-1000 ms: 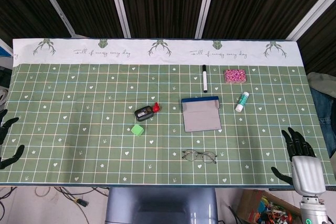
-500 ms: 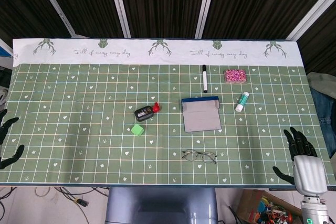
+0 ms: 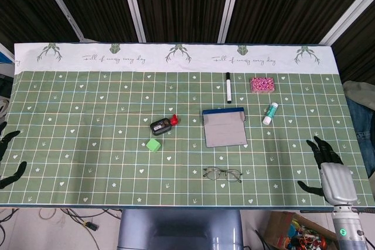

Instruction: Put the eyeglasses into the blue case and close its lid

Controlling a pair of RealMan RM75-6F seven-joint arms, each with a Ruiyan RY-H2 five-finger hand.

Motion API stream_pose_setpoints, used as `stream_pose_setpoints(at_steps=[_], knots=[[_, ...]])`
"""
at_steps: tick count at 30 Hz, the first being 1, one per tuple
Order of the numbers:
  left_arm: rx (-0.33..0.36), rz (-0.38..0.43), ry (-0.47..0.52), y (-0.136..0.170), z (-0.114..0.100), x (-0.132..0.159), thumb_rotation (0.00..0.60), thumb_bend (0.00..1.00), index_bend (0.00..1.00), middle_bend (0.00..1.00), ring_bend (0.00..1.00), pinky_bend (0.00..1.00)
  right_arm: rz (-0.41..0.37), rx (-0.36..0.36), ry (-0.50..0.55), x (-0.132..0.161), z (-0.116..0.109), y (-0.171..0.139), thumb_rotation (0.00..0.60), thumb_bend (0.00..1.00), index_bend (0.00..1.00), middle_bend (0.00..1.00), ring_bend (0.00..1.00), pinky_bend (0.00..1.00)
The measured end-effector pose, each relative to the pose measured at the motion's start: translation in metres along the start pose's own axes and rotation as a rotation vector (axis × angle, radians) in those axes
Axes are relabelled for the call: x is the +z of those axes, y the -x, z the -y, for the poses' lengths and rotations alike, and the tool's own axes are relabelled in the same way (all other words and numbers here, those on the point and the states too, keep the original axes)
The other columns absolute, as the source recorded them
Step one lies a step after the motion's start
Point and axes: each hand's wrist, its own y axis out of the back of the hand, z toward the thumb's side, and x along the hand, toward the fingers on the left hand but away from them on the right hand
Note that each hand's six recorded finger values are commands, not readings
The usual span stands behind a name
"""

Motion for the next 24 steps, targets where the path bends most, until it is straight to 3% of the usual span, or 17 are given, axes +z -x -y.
stream_pose_setpoints(at_steps=[5, 10, 24], knots=[[0.002, -0.007, 0.003, 0.0, -0.001, -0.002, 0.6, 0.32, 0.15, 0.0, 0.0, 0.0, 0.013, 0.085, 0.047, 0.012, 0.01, 0.025, 0.6, 0.13, 0.2, 0.02, 0.02, 0.2], [-0.001, -0.007, 0.004, 0.0, 0.0, -0.002, 0.6, 0.32, 0.15, 0.0, 0.0, 0.0, 0.0, 0.162, 0.071, 0.033, 0.03, 0.039, 0.6, 0.29, 0.23, 0.02, 0.01, 0.2], [-0.007, -0.009, 0.004, -0.001, 0.001, -0.003, 0.6, 0.32, 0.15, 0.0, 0.0, 0.0, -0.04, 0.26, 0.069, 0.095, 0.099, 0.045, 0.6, 0.29, 0.3, 0.02, 0.01, 0.2]])
